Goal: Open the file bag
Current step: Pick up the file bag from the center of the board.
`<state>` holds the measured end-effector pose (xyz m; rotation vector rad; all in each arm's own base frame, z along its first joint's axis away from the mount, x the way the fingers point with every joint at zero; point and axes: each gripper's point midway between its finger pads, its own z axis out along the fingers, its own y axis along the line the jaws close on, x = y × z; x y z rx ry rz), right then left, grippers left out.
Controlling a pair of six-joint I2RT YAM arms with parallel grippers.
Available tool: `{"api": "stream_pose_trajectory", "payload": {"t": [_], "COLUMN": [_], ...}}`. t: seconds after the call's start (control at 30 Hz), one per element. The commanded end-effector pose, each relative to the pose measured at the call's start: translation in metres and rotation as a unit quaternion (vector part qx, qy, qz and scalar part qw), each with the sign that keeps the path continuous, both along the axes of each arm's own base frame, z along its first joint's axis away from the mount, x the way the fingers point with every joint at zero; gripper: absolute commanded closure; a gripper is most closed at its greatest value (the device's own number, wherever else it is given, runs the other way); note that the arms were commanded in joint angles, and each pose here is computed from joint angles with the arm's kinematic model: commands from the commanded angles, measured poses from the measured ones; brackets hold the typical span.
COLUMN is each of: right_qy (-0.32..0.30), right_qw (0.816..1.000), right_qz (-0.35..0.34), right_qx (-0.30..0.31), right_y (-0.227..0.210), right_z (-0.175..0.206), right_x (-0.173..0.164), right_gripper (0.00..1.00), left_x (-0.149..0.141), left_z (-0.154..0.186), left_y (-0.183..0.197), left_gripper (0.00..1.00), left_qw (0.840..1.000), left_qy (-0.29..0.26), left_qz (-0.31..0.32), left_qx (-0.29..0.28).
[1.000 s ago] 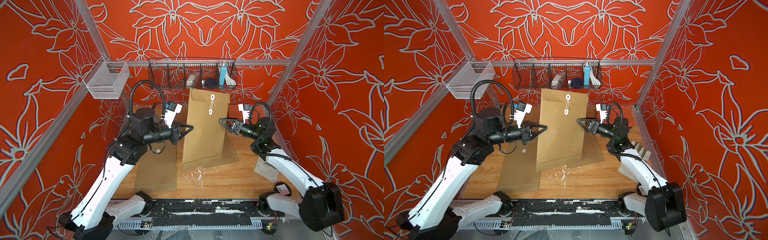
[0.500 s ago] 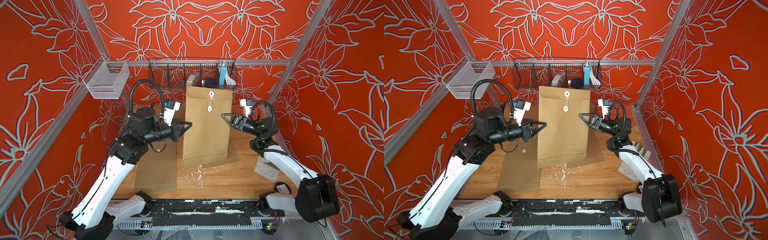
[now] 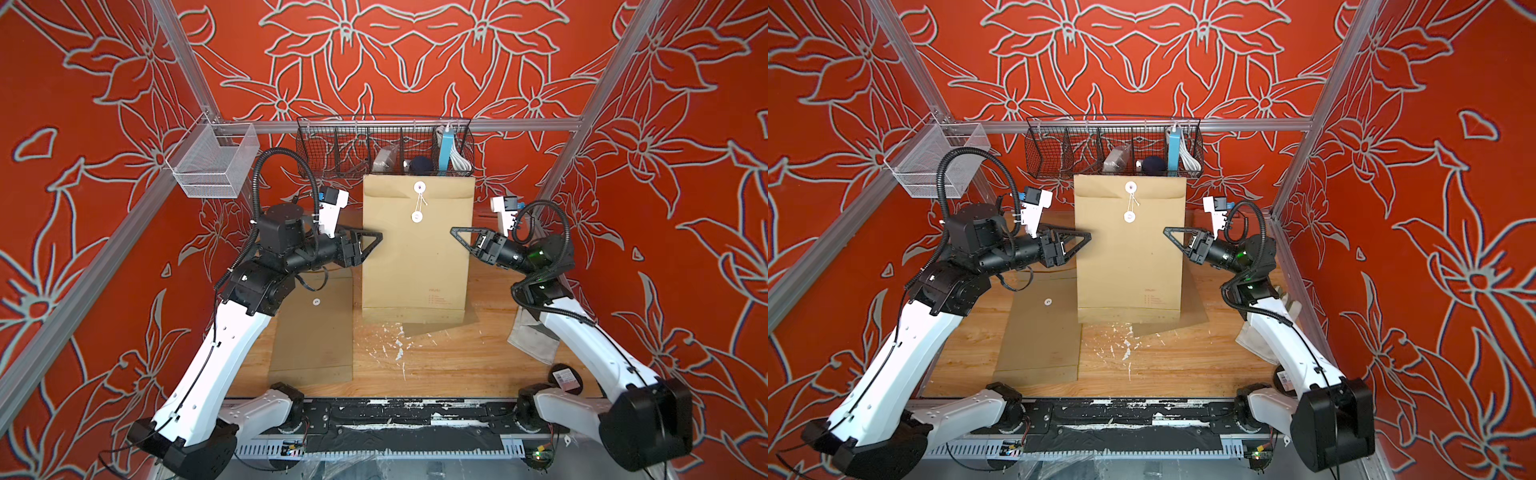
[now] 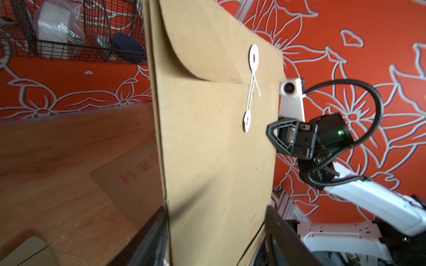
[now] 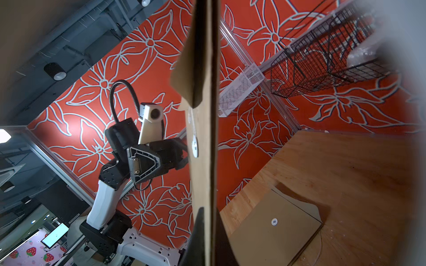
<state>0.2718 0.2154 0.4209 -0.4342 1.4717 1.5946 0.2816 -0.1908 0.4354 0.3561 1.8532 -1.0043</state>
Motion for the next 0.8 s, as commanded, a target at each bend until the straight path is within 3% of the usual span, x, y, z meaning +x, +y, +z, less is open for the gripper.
{"api": "stream_pose_trajectory", "payload": {"t": [0.0,0.27,0.43,0.67,0.77], "right_qy": [-0.047,-0.065,-0.071,-0.064,-0.062], "right_qw": [0.998,0.997,0.996,0.995,0.994], "right_qz": [-0.018,-0.010,0.011,0.024,0.030], "right_qx": [0.028,0.050,0.062,0.078,0.082], "right_y": [-0.011,-0.015,-0.010,-0.004,-0.001], "right_z": [0.040,0.063,0.073,0.076,0.075], "right_x": [-0.023,-0.051,-0.062,-0.064,-0.065], "right_gripper": [1.00,1.00,1.00,1.00,1.00], "left_x": [-0.008,-0.012,-0.017,-0.016,-0.016], "left_z": [0.025,0.037,0.043,0.050,0.054], "left_y": [0.004,0.000,-0.010,-0.019,-0.022], "left_gripper": [0.26,0.15,0.14,0.27,0.41], "left_qw": [0.999,0.995,0.989,0.982,0.979], "left_qy": [-0.039,-0.058,-0.065,-0.068,-0.068], "left_qz": [-0.015,-0.053,-0.100,-0.138,-0.151], "left_qx": [-0.033,-0.061,-0.083,-0.108,-0.117]}}
